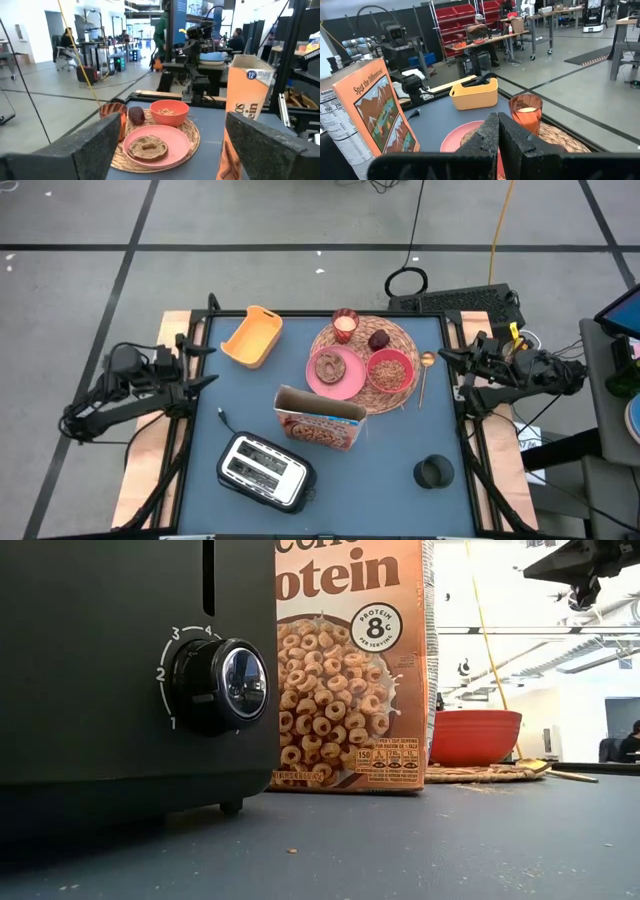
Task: Arrange a breakfast setting
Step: Return to Home Position
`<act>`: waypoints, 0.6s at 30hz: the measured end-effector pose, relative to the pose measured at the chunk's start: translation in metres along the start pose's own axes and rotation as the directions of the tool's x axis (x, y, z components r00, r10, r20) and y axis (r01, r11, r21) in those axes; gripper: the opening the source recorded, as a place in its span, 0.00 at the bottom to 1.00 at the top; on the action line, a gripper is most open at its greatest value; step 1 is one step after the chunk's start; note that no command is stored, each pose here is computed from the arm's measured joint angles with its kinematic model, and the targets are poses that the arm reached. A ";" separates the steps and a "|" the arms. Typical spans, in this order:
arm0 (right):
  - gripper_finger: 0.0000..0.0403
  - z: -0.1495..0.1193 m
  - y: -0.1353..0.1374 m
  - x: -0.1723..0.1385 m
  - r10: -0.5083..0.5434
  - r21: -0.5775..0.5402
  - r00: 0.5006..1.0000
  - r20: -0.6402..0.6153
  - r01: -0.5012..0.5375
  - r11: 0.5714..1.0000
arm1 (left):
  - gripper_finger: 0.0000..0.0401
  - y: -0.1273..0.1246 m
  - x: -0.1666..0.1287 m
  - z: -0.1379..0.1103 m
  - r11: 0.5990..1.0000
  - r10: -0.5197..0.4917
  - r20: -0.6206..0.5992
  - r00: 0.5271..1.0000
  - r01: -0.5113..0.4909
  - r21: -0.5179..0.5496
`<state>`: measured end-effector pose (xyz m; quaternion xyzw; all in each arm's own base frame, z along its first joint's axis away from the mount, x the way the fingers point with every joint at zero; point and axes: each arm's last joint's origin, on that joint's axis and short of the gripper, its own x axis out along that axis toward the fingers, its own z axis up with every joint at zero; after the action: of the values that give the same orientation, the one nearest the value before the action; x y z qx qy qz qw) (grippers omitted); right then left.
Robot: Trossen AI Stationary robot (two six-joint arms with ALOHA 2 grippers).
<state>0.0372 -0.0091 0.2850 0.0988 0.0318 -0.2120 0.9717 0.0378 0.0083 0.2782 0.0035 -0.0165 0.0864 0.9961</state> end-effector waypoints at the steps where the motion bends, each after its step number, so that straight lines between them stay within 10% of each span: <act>1: 0.00 0.000 0.000 -0.001 0.001 0.001 1.000 0.001 -0.001 1.000 | 0.90 0.000 0.002 -0.004 1.000 -0.001 -0.008 1.000 0.001 -0.008; 18: 0.00 -0.001 -0.001 -0.002 0.053 -0.007 0.999 -0.009 -0.053 0.999 | 0.90 0.007 0.041 -0.064 0.998 -0.001 0.065 0.998 0.004 -0.055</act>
<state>0.0347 -0.0084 0.2839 0.0970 0.0344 -0.1856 0.9772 0.0792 0.0233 0.2161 -0.0211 -0.0513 0.0845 0.9949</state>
